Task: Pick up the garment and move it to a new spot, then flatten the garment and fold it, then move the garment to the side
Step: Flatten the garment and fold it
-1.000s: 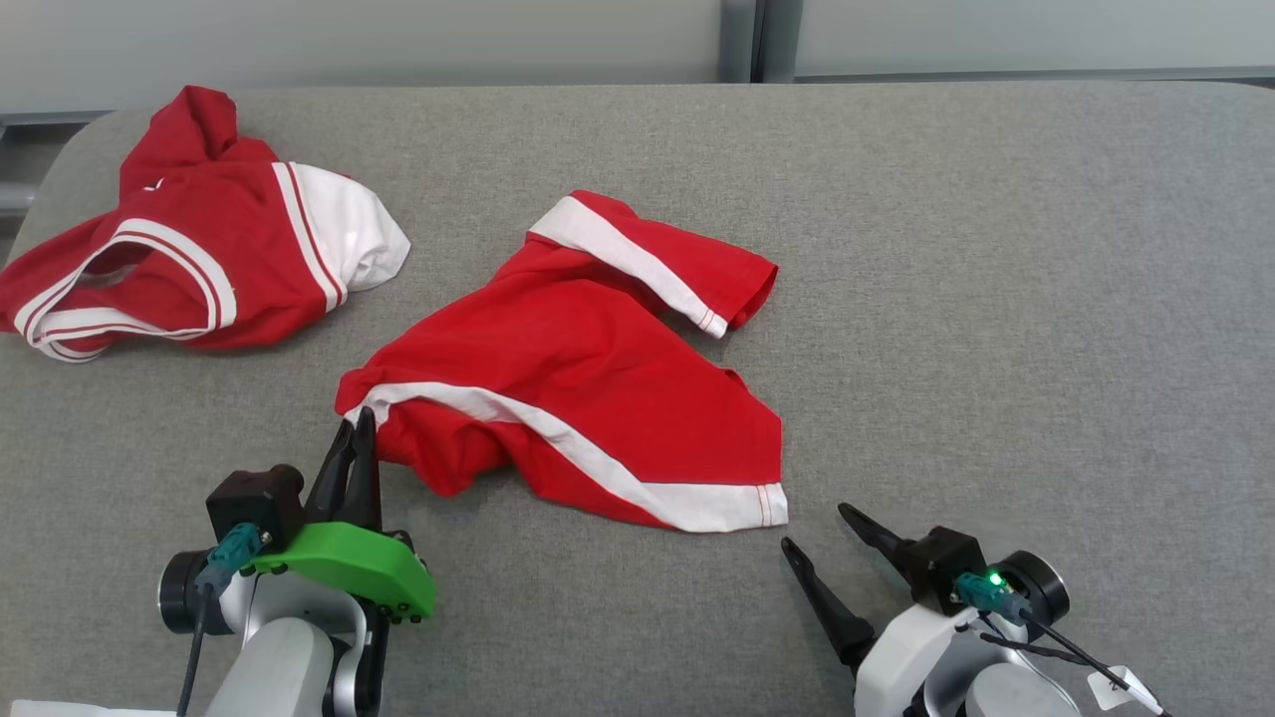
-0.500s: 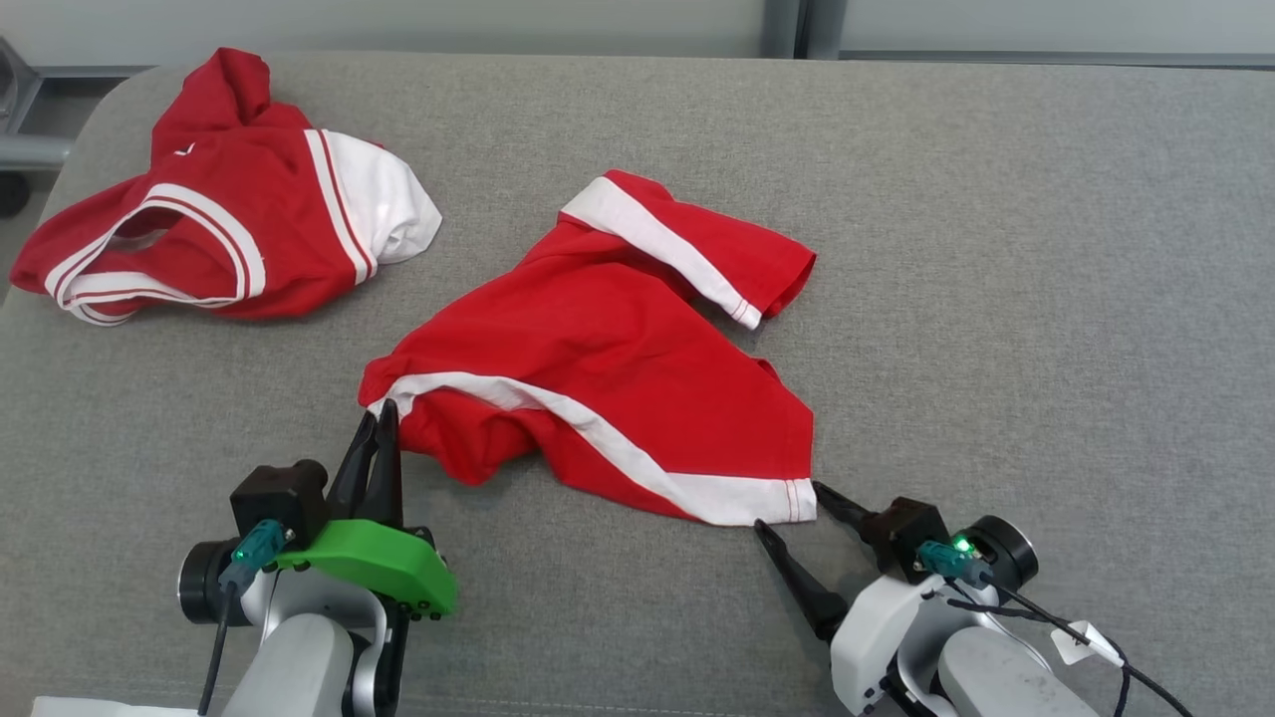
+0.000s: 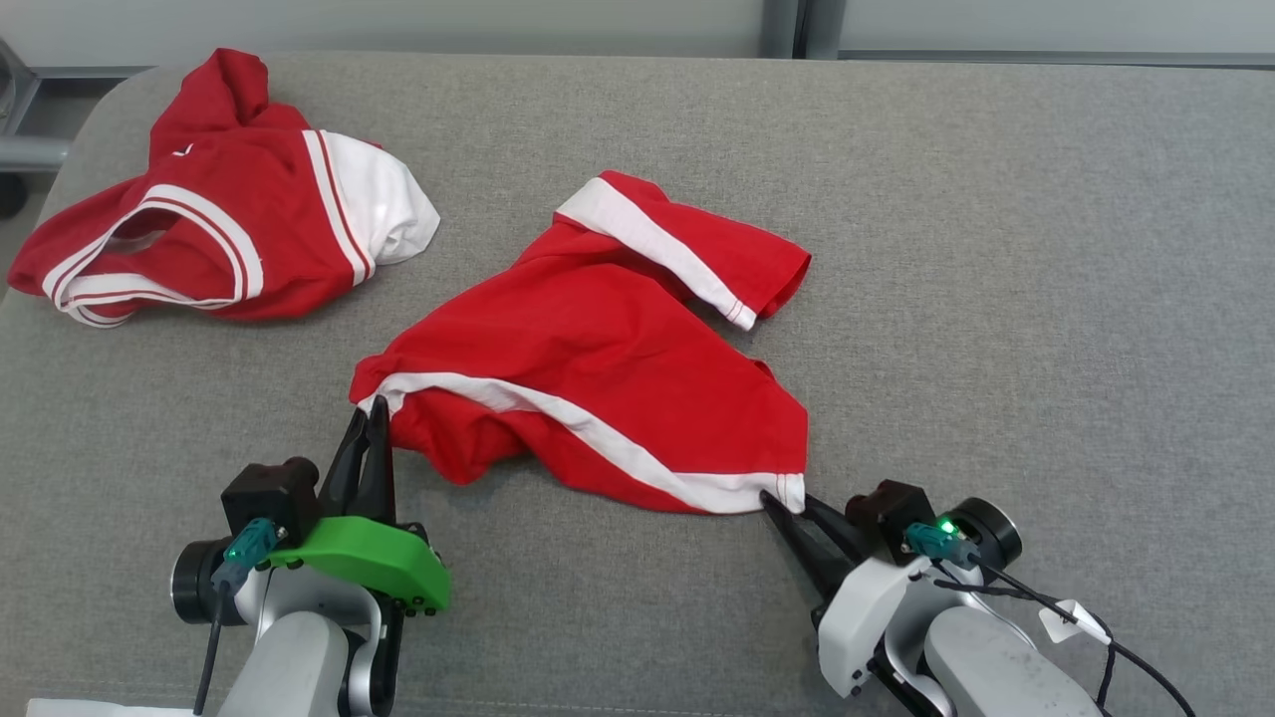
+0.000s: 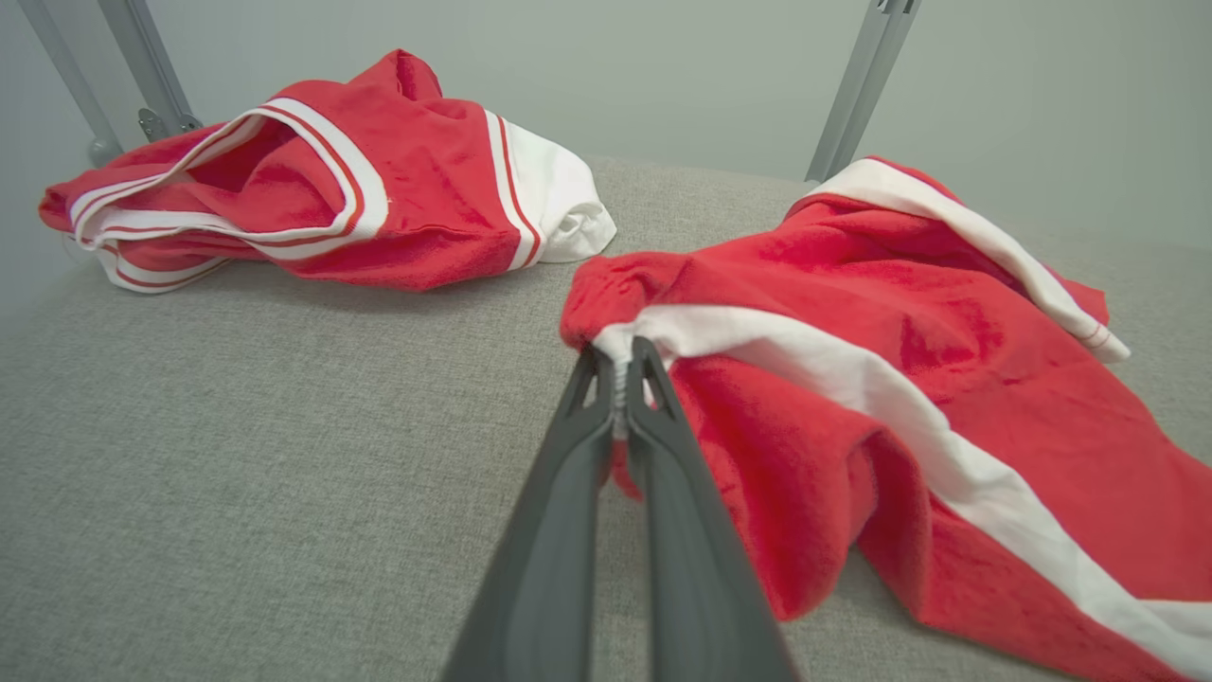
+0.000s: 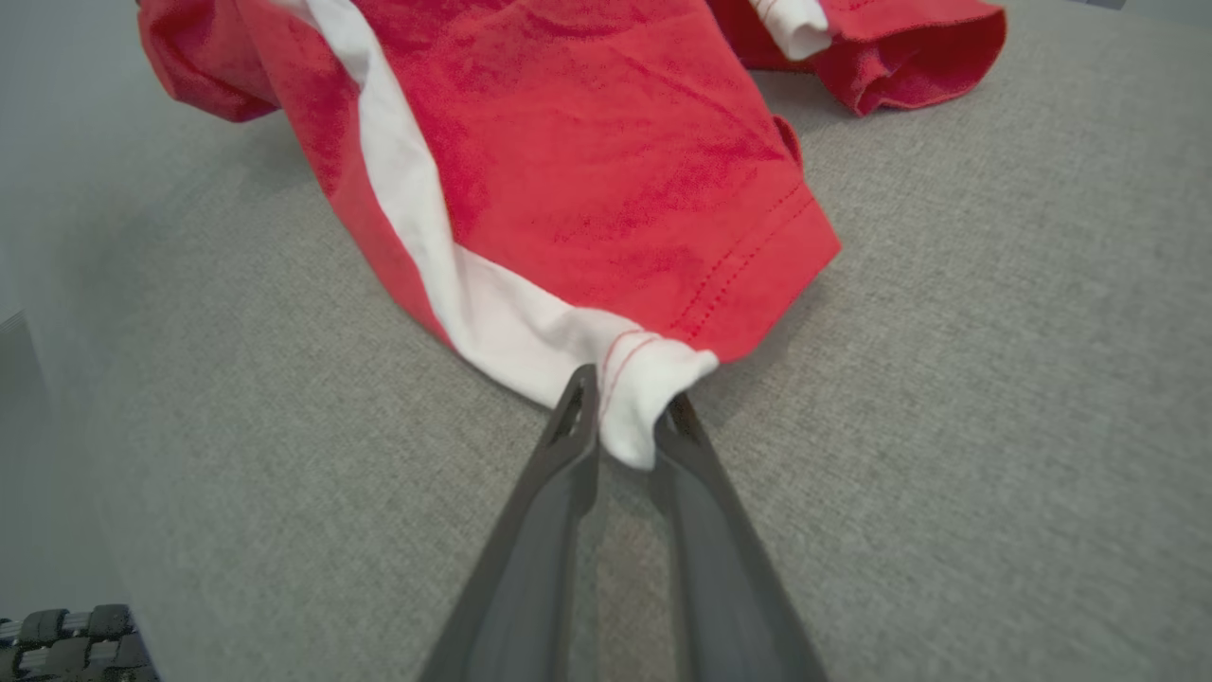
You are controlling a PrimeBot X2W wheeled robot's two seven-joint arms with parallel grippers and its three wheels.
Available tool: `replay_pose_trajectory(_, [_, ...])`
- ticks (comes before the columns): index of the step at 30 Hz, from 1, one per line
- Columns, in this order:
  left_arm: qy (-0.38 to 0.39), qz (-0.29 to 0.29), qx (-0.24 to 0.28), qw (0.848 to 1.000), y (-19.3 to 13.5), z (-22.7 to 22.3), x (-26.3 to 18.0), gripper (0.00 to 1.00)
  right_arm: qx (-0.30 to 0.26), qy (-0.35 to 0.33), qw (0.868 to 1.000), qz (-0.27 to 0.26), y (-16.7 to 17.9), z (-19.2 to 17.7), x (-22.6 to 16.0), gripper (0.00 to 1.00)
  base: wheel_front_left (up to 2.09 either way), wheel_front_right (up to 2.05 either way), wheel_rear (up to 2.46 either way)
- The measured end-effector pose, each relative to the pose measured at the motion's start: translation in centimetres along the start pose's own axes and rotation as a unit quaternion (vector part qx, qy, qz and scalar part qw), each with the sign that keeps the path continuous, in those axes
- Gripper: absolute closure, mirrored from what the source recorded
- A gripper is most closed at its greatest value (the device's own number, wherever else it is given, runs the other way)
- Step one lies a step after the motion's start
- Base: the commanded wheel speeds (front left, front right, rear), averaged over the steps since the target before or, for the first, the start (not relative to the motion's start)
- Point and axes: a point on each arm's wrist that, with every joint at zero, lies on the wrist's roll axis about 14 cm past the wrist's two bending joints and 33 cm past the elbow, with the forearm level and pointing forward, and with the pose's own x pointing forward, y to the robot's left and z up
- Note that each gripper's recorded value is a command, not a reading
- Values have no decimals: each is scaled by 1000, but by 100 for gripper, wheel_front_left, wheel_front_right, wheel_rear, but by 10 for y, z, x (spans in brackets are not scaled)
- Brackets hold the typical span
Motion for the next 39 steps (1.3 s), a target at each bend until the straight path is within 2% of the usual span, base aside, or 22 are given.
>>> replay_pose_trajectory(2, [0, -1, 0, 1000, -1, 0, 0, 100, -3, -6, 1000, 2, 0, 3, 1, 100, 0, 0, 0])
replay_pose_trajectory(5, [-2, -3, -1, 1000, -2, 1, 1, 100, 2, -19, 1000, -3, -3, 12, 3, 100, 0, 0, 0])
replay_pose_trajectory(11, [-34, -18, -13, 999, -15, 21, 7, 100, 32, -117, 992, -45, -32, 75, 4, 100, 0, 0, 0])
replay_pose_trajectory(14, [-57, -42, -22, 997, -29, 36, 10, 100, 27, -207, 975, -70, -54, 135, -6, 100, 0, 0, 0])
replay_pose_trajectory(18, [-93, -88, -41, 991, -53, 61, 11, 100, 13, -314, 944, -99, -77, 207, -34, 100, 0, 0, 0])
replay_pose_trajectory(26, [-194, -208, -107, 953, -110, 137, 1, 100, 0, -445, 889, -104, -74, 282, -100, 100, 0, 0, 0])
replay_pose_trajectory(31, [-258, -263, -170, 914, -129, 188, -20, 100, -18, -518, 849, -106, -65, 316, -152, 100, 0, 0, 0])
replay_pose_trajectory(34, [-294, -286, -185, 893, -138, 214, -32, 100, -33, -550, 827, -113, -62, 330, -182, 100, 0, 0, 0])
replay_pose_trajectory(37, [-307, -312, -182, 881, -151, 228, -39, 100, -24, -551, 825, -123, -65, 324, -195, 100, 0, 0, 0])
replay_pose_trajectory(39, [-296, -327, -160, 883, -159, 229, -38, 100, -15, -528, 838, -138, -72, 307, -196, 100, 0, 0, 0])
